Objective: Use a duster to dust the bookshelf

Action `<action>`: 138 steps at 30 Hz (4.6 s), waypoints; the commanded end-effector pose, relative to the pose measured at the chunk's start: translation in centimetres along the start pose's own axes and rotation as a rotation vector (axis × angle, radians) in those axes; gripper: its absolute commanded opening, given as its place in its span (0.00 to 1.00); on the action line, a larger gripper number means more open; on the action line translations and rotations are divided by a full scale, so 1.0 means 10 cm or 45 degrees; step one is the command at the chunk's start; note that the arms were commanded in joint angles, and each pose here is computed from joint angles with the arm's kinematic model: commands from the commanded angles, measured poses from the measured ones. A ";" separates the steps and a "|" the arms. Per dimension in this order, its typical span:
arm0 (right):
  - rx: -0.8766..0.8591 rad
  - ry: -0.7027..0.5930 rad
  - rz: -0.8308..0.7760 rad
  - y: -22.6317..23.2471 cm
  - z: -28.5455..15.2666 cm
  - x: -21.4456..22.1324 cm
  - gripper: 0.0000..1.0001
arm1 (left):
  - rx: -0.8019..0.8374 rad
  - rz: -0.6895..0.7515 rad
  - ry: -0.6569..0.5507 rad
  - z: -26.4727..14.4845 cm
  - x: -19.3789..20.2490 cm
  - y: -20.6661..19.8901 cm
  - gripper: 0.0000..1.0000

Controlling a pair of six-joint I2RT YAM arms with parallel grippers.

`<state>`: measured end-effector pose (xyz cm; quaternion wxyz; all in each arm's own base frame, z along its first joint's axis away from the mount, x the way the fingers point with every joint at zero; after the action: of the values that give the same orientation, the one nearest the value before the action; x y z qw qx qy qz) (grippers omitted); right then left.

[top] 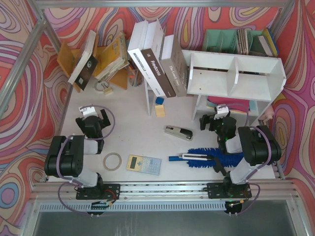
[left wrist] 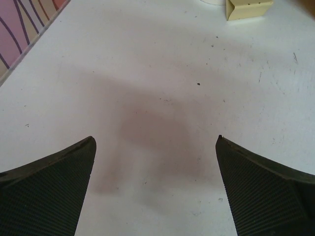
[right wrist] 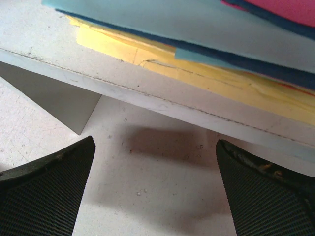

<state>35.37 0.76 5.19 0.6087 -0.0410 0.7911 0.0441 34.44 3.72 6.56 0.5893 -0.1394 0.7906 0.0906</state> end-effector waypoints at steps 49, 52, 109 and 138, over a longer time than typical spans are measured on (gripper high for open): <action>-0.005 -0.185 -0.015 0.32 -0.39 -0.67 0.99 | -0.081 -0.113 -0.269 -0.92 -0.79 -0.28 0.98; 0.006 -0.170 0.107 0.37 -0.50 -0.80 0.99 | 0.007 -0.236 -0.266 -1.07 -0.93 -0.40 0.98; 0.988 0.543 1.000 2.05 -2.16 -0.35 0.78 | 0.488 -0.457 0.363 -2.15 -0.97 -0.65 0.98; 1.184 0.638 1.213 1.78 -1.83 0.15 0.74 | 0.517 -0.444 0.421 -2.09 -0.86 -0.76 0.98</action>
<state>14.41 16.47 9.11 0.2684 0.4505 0.8488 -0.0674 20.19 -8.57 21.55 0.4791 -0.1684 0.8405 -0.1888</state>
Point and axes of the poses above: each gripper's point midway between its finger pads, its own z axis out along the fingers, its own y axis along the line the jaws close on, x = y × z, the point moved 3 cm from there along -z, back along the fingers
